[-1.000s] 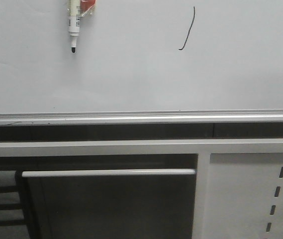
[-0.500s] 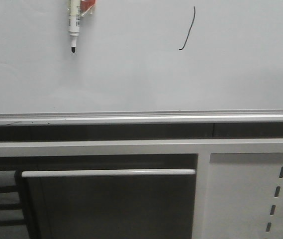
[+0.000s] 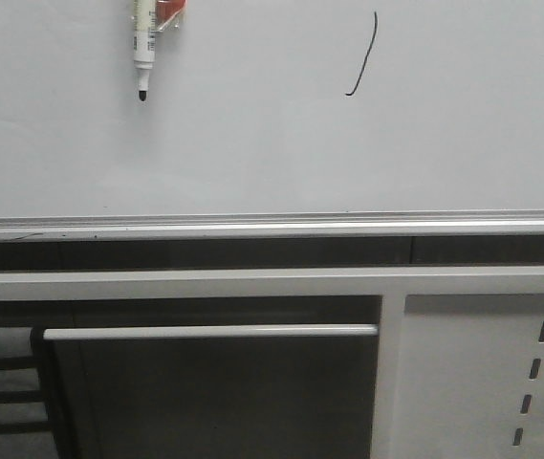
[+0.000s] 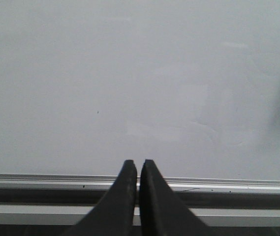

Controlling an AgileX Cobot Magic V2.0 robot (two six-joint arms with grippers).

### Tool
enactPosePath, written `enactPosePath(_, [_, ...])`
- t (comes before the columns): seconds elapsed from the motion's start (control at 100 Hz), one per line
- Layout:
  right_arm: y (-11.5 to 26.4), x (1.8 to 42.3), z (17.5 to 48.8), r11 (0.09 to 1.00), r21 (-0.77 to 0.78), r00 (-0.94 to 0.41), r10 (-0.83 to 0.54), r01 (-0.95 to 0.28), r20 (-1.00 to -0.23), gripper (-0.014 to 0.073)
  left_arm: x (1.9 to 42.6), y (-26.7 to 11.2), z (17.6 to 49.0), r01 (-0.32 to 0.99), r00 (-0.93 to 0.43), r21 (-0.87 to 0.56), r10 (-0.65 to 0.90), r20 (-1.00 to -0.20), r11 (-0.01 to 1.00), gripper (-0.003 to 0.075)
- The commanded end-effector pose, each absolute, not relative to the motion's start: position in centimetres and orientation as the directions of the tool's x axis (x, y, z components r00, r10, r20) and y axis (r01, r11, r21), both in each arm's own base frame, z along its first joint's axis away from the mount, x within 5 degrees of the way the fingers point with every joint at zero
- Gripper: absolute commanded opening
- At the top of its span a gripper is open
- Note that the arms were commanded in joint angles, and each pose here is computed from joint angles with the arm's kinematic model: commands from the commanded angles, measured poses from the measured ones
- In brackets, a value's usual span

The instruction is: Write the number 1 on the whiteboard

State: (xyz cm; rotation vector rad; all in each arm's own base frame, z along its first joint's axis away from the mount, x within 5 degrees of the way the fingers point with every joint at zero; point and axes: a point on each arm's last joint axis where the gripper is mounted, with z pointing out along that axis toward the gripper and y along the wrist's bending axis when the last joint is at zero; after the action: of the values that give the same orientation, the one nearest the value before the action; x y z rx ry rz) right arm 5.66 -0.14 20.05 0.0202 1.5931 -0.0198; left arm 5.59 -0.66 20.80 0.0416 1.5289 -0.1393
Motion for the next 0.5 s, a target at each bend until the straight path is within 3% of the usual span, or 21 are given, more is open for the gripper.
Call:
enactPosePath(0.0, [-0.20, 5.58, 19.72, 0.999, -0.022, 0.019, -0.022, 0.036, -1.000, -0.0064, 5.58, -0.58, 20.18, 0.111, 0.084, -0.068, -0.078, -0.993, 0.991, -0.0020])
enactPosePath(0.49, [-0.22, 5.59, 19.46, 0.999, -0.036, -0.011, -0.035, 0.037, -0.999, -0.0064, 5.58, -0.58, 20.18, 0.111, 0.084, -0.068, -0.078, -0.993, 0.991, -0.0020])
